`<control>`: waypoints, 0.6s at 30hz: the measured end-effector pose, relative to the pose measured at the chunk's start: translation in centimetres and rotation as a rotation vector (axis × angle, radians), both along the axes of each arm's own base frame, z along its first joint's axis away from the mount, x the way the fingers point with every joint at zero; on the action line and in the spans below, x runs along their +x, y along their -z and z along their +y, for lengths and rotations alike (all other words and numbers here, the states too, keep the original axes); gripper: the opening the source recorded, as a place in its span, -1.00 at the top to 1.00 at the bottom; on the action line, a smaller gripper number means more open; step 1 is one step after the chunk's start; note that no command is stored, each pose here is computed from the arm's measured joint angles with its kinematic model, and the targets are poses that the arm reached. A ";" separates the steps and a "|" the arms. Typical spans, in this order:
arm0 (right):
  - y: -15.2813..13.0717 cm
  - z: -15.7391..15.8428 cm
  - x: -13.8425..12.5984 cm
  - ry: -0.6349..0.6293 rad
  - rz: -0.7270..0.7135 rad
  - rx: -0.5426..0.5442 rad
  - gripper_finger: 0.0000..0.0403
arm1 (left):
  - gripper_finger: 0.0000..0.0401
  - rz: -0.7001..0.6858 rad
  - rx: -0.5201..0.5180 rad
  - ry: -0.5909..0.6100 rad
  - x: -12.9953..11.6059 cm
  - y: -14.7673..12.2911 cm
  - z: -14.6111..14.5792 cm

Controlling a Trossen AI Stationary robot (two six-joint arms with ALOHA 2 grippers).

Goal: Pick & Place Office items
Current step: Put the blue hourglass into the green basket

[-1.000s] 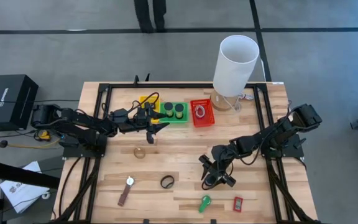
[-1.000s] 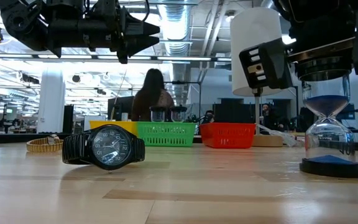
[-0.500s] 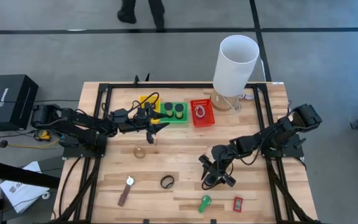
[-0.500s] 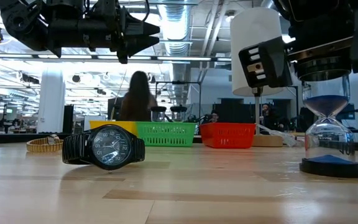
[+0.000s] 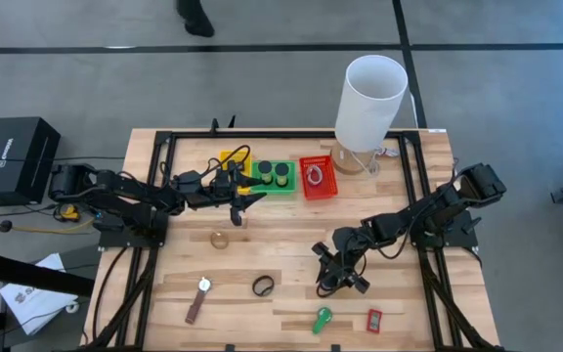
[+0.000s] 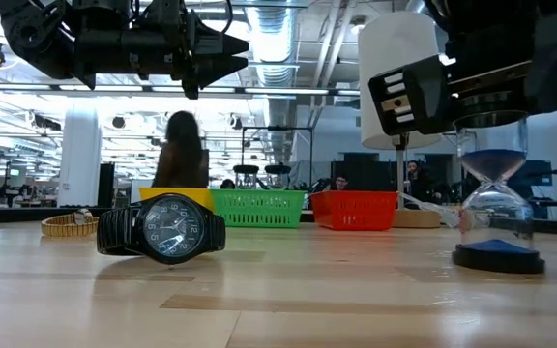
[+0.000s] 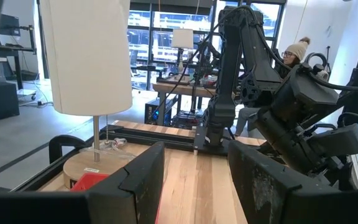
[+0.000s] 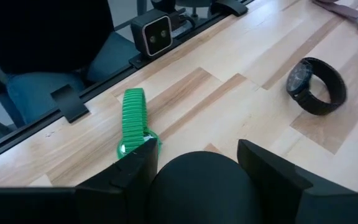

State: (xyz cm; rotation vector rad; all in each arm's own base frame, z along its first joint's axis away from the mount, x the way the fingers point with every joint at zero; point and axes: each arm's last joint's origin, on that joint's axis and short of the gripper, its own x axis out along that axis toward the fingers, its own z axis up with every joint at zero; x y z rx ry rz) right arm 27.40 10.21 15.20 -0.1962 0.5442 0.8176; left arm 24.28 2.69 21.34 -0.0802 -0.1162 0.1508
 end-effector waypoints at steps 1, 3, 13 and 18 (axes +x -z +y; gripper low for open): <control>0.0 -0.1 0.0 0.004 0.000 0.000 -0.02 | 0.14 0.000 0.000 0.000 0.0 0.0 0.0; 0.0 -0.3 0.1 0.011 0.000 -0.001 -0.02 | 0.14 0.000 0.000 0.001 0.0 0.0 0.0; -0.3 -1.0 0.6 0.043 -0.042 0.010 -0.01 | 0.14 0.000 0.000 0.000 0.0 0.0 0.0; -0.5 -2.3 1.1 0.089 -0.050 0.011 -0.03 | 0.14 0.000 0.000 0.000 0.0 0.0 0.0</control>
